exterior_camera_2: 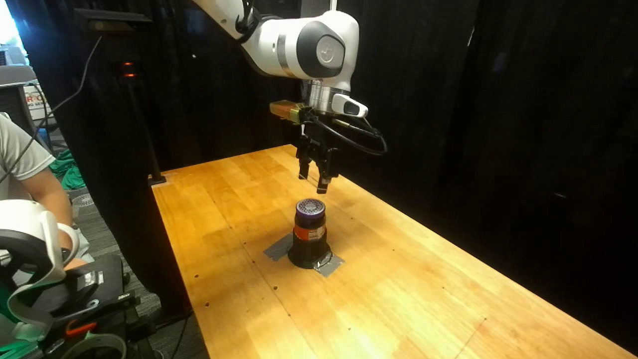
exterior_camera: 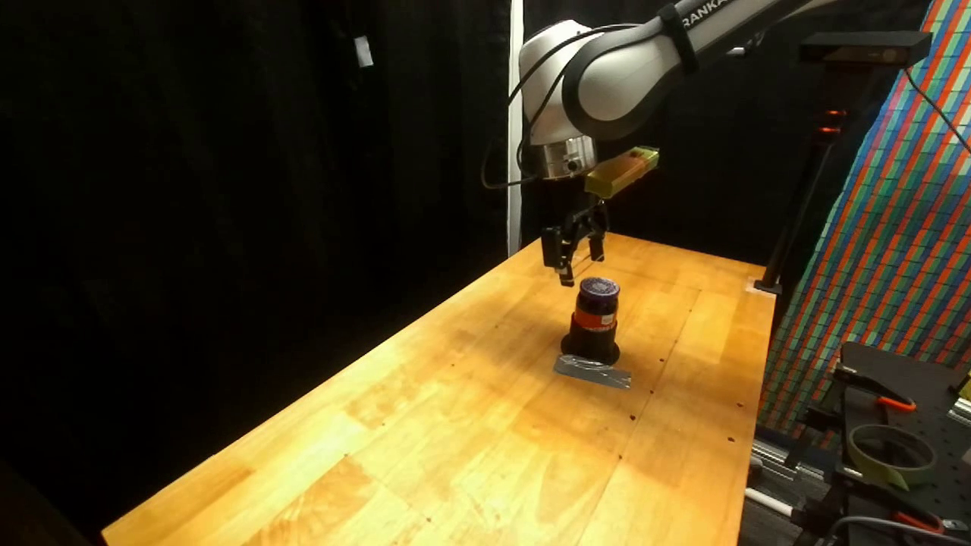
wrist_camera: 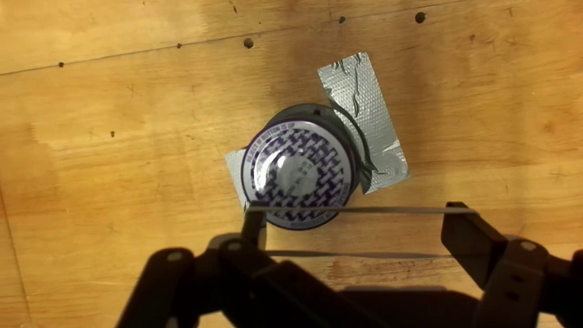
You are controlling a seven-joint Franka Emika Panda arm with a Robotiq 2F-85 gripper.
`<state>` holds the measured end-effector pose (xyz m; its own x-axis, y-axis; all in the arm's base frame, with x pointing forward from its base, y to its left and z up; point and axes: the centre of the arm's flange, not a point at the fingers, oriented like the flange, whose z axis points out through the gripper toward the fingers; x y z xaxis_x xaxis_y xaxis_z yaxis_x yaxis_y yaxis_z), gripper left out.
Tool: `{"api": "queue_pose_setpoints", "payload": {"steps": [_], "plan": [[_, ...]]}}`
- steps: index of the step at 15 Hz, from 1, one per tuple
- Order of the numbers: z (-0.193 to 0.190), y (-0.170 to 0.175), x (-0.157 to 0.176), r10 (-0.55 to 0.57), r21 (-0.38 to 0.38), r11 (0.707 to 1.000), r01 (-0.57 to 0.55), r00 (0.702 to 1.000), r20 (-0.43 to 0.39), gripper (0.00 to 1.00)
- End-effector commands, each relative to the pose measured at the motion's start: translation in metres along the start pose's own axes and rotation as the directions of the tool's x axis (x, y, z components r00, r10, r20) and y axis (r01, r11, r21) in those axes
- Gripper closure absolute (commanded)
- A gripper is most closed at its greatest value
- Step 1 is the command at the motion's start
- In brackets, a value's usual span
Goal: Wrap the rubber band over the bottom of the brown coffee cup
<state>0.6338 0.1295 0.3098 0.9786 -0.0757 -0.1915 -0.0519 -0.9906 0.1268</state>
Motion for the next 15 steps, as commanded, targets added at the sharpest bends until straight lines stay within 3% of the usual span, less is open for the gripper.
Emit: {"api": "queue_pose_setpoints", "payload": {"steps": [1, 15], "plan": [[0.001, 0.007, 0.018, -0.002, -0.009, 1.000, 0.002, 1.000, 0.022, 0.00], [0.050, 0.026, 0.042, 0.039, -0.003, 0.999, -0.039, 0.997, 0.067, 0.00]]}}
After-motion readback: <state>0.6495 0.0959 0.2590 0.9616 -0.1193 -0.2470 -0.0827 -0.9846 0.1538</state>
